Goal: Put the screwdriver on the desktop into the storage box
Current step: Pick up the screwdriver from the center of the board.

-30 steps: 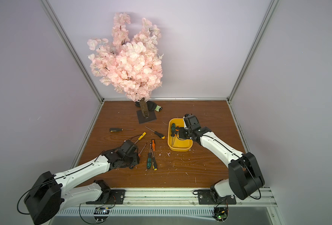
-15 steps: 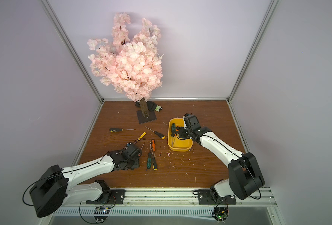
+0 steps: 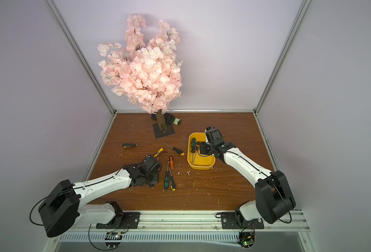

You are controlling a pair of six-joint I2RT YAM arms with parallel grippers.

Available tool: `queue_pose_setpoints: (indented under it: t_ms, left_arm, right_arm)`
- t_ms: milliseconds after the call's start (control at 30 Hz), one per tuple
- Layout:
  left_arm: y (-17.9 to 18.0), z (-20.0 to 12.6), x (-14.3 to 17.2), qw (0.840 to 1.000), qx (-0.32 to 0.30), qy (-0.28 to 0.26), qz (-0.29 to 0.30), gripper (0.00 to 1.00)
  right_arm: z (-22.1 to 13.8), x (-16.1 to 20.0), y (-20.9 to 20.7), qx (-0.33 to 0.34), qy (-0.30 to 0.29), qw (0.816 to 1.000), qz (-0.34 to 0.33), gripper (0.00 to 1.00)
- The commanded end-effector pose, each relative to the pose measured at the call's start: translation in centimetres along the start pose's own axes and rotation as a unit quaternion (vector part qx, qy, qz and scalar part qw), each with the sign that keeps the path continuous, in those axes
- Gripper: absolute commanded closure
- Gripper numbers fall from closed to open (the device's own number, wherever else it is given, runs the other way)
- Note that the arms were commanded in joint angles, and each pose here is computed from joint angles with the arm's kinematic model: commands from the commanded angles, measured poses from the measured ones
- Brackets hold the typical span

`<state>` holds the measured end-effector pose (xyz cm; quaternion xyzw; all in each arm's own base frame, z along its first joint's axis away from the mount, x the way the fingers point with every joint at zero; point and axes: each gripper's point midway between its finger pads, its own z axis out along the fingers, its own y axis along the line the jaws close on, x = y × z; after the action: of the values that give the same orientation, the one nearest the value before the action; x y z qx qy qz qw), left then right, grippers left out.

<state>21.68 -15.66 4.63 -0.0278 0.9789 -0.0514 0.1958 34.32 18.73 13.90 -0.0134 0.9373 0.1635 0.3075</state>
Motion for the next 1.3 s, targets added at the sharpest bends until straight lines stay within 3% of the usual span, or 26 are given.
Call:
queue_pose_setpoints:
  t_ms: [0, 233, 400, 500, 633, 800, 1000, 1267]
  left_arm:
    - [-1.3, -1.3, -1.9, 0.999, 0.018, -0.007, 0.035, 0.82]
    - [-5.9, -4.7, -6.1, 0.987, 0.138, -0.008, 0.077, 0.85]
    - [-10.8, -7.3, -7.2, 0.961, 0.243, 0.014, 0.130, 0.85]
    - [-12.2, -7.9, -7.4, 0.951, 0.271, 0.028, 0.147, 0.86]
    - [-13.1, -8.2, -7.5, 0.943, 0.291, 0.044, 0.156, 0.89]
    - [-14.5, -9.5, -7.7, 0.927, 0.330, 0.053, 0.171, 0.90]
    - [-15.9, -11.3, -7.3, 0.904, 0.380, 0.064, 0.187, 0.90]
    - [-16.4, -12.9, -6.7, 0.886, 0.414, 0.069, 0.196, 0.91]
  right_arm:
    - [-1.1, -1.9, 0.5, 0.001, -0.034, 0.999, -0.018, 0.64]
    - [-2.3, -3.3, 0.7, 0.005, -0.059, 0.996, -0.061, 0.61]
    - [-4.8, -4.4, 2.5, -0.039, -0.126, 0.983, -0.129, 0.60]
    - [-7.7, -4.6, 4.5, -0.080, -0.208, 0.953, -0.206, 0.58]
    - [-11.5, -3.3, 7.6, -0.131, -0.304, 0.886, -0.324, 0.55]
    - [-13.0, -0.4, 9.9, -0.161, -0.331, 0.812, -0.453, 0.53]
    - [-12.5, 1.9, 11.1, -0.151, -0.318, 0.755, -0.554, 0.51]
    - [-12.0, 2.4, 12.0, -0.143, -0.312, 0.714, -0.610, 0.51]
